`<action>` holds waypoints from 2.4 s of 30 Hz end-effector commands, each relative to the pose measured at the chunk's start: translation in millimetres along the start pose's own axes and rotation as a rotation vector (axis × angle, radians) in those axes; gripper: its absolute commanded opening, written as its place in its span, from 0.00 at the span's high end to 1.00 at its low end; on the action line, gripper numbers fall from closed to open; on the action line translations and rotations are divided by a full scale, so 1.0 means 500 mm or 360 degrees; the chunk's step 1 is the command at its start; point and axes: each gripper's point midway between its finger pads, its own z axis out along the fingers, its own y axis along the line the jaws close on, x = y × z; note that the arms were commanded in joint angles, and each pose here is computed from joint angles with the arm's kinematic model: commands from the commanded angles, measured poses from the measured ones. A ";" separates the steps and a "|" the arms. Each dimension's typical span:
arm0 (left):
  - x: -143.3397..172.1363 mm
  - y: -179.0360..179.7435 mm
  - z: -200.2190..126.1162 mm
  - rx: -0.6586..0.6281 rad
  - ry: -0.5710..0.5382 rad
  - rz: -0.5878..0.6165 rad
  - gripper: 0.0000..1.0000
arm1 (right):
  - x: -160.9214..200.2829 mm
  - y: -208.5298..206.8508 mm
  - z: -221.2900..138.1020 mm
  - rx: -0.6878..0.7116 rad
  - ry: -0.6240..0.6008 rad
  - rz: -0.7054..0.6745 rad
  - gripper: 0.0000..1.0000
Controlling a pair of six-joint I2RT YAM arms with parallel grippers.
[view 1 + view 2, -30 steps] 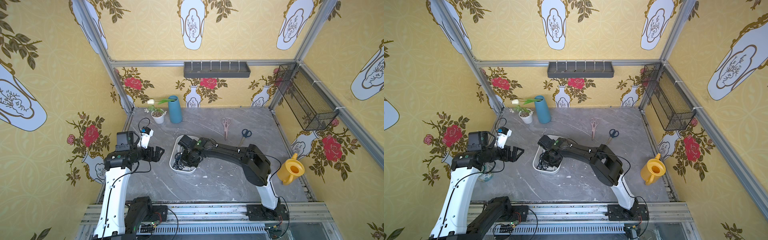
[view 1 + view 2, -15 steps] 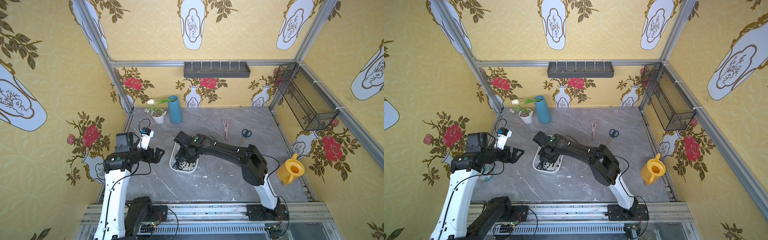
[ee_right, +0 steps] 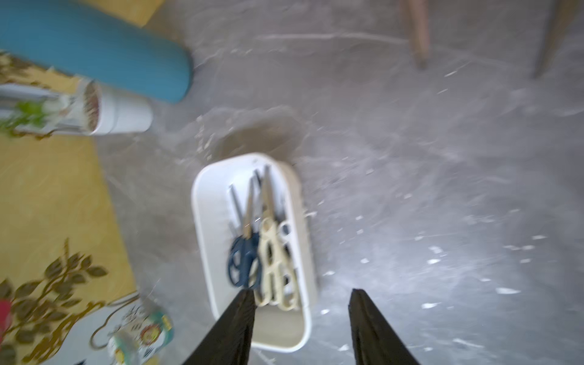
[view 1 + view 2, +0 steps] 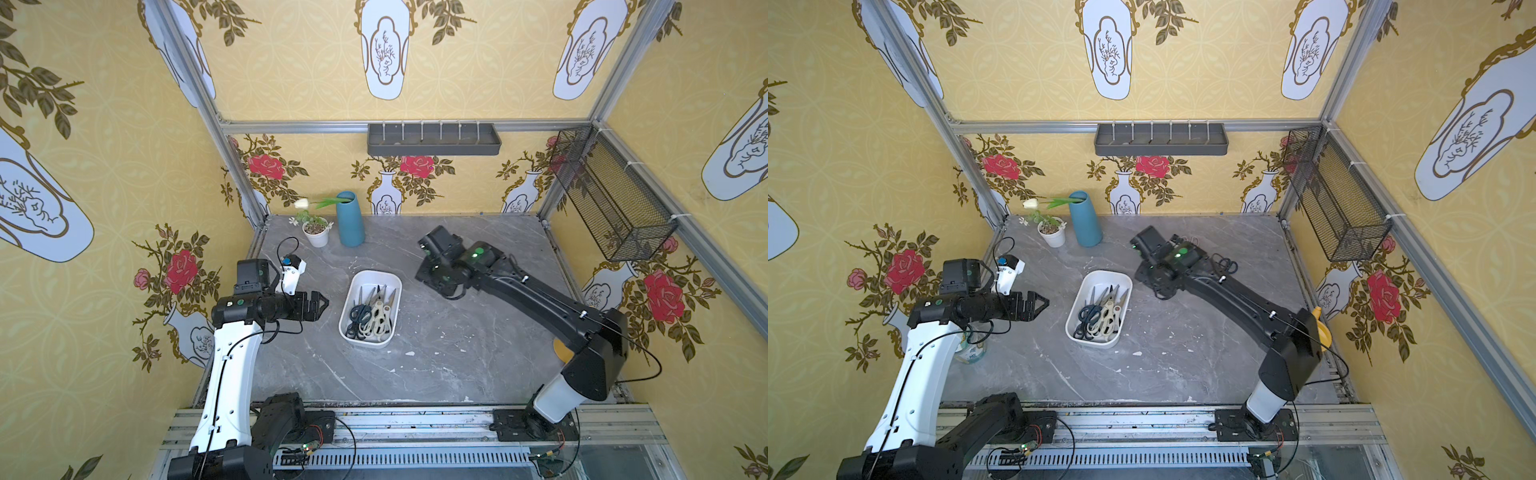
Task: Put the scissors into the storage box
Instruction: Pick up the scissors from the center of the board.
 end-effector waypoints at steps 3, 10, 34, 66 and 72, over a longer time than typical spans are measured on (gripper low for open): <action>0.008 0.024 0.013 0.0035 0.0073 -0.0119 0.00 | -0.124 -0.143 0.012 0.0053 0.0000 -0.0129 0.41; 0.016 0.060 0.032 0.0108 0.0121 -0.0243 0.00 | -0.298 -0.367 0.051 0.0235 -0.0102 0.0175 0.43; 0.022 0.022 0.128 0.0161 0.0352 0.0105 0.07 | -0.404 -0.470 0.318 0.0323 0.0149 0.0184 0.63; -0.038 0.011 0.098 0.0117 0.0047 0.0717 0.10 | -0.274 -0.316 0.325 0.0482 0.0397 -0.0649 1.00; -0.061 -0.078 0.054 0.0327 -0.0357 0.1422 0.09 | -0.168 -0.216 0.246 0.0243 0.0510 -0.0833 1.00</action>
